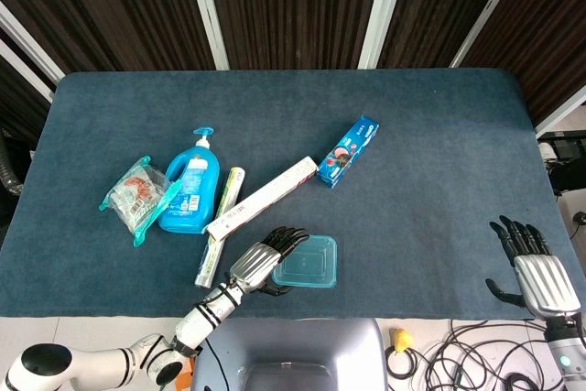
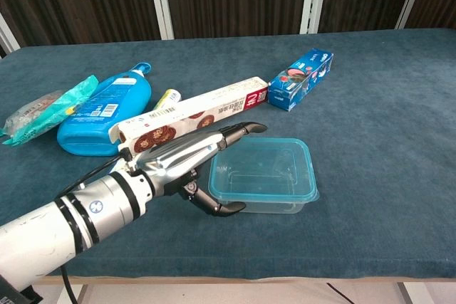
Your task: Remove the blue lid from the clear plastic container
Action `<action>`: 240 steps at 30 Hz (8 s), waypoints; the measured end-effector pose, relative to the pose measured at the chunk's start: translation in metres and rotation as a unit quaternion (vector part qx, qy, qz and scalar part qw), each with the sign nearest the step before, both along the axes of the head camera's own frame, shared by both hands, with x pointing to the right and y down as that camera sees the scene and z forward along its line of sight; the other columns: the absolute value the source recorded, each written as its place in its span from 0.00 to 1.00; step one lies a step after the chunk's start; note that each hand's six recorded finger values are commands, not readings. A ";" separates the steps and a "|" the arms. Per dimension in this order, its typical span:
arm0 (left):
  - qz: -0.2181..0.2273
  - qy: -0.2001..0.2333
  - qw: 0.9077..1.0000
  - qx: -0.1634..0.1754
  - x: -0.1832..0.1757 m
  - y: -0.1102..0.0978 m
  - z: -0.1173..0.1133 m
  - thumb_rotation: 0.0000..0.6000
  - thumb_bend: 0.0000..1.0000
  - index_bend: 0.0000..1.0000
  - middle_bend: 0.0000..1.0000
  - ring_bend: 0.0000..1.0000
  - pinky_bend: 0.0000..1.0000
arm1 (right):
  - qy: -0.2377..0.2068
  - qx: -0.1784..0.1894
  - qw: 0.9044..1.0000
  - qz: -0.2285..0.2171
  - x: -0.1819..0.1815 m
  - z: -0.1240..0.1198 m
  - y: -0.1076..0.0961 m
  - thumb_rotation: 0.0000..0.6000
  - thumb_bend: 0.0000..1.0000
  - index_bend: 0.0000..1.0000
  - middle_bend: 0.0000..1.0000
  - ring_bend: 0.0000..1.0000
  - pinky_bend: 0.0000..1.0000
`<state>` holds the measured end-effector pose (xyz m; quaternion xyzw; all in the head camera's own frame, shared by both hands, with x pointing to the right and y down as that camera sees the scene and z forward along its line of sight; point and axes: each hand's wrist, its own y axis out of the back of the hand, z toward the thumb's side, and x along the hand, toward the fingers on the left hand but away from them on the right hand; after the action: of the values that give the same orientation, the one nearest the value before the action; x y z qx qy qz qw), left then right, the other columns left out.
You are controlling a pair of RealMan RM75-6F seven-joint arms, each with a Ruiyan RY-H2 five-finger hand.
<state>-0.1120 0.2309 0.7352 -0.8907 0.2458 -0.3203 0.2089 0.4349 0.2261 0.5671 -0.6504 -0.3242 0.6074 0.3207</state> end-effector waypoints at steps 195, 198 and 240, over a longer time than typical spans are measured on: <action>-0.093 -0.069 0.988 0.106 -0.153 -0.058 -0.040 1.00 0.29 0.00 0.00 0.00 0.00 | -0.110 0.203 0.934 -0.273 -0.155 0.060 -0.067 1.00 0.55 0.70 0.23 0.05 0.06; -0.094 -0.087 0.985 0.115 -0.177 -0.053 -0.048 1.00 0.29 0.00 0.00 0.00 0.00 | -0.066 0.187 0.943 -0.266 -0.131 0.076 -0.072 1.00 0.55 0.70 0.23 0.05 0.06; -0.128 -0.288 0.932 0.177 -0.305 0.019 -0.146 1.00 0.33 0.00 0.00 0.00 0.00 | 0.052 0.079 0.993 -0.075 -0.032 -0.020 0.011 0.82 0.06 0.00 0.00 0.00 0.00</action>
<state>-0.4165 0.2502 0.5896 -0.6698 0.3398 -0.5383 0.3823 0.4026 0.2369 0.5467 -0.6135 -0.3044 0.5870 0.4318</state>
